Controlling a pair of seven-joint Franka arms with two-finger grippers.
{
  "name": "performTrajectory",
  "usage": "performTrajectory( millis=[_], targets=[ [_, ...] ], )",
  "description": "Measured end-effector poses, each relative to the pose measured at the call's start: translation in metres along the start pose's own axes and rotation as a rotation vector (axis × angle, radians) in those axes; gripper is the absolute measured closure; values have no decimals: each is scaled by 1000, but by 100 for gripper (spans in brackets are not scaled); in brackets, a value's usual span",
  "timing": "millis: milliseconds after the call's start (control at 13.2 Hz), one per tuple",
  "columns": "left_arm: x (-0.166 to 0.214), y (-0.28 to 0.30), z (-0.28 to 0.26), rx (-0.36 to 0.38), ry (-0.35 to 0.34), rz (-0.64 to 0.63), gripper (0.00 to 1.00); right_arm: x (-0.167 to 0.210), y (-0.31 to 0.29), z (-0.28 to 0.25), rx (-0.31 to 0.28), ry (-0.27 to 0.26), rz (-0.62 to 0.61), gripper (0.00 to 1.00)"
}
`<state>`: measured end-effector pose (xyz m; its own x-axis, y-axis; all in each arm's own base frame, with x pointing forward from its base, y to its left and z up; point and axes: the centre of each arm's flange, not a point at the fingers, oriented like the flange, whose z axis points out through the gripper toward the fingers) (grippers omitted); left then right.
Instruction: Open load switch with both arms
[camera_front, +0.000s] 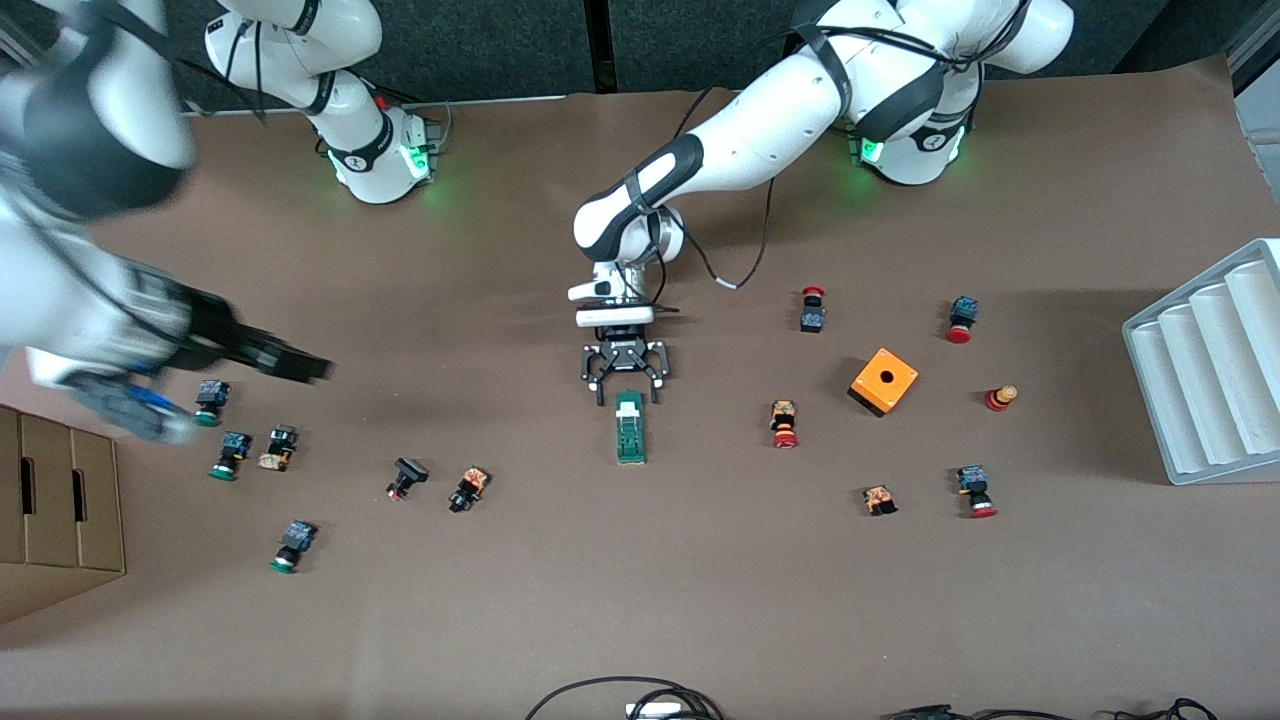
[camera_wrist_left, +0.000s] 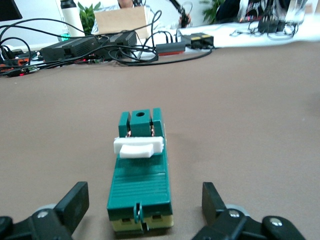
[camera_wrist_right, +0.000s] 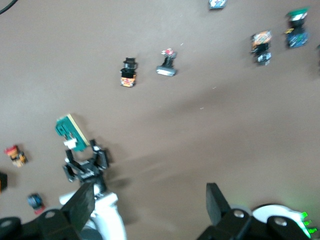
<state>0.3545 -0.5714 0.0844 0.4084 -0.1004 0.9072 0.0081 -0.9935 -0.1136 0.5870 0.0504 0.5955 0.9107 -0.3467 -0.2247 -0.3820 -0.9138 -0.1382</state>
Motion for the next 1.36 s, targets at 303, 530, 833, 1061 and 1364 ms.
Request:
performTrajectory(
  millis=[303,530,833,1061,1364],
  targets=[
    [41,3,-8,1,-103,68,0,-5,99,-43,-68,55,-209,0],
    [76,-1,-9,5,-190,125,0,-17,135,-37,-85,118,-325,0],
    [120,-7,-13,-9,-336,197,0,-16,145,-4,-98,176,-405,0],
    [159,-8,-25,-27,-442,265,0,-11,142,3,-143,190,-429,0],
    [213,-15,-37,-77,-554,327,0,-5,135,4,-173,199,-444,0]
  ],
)
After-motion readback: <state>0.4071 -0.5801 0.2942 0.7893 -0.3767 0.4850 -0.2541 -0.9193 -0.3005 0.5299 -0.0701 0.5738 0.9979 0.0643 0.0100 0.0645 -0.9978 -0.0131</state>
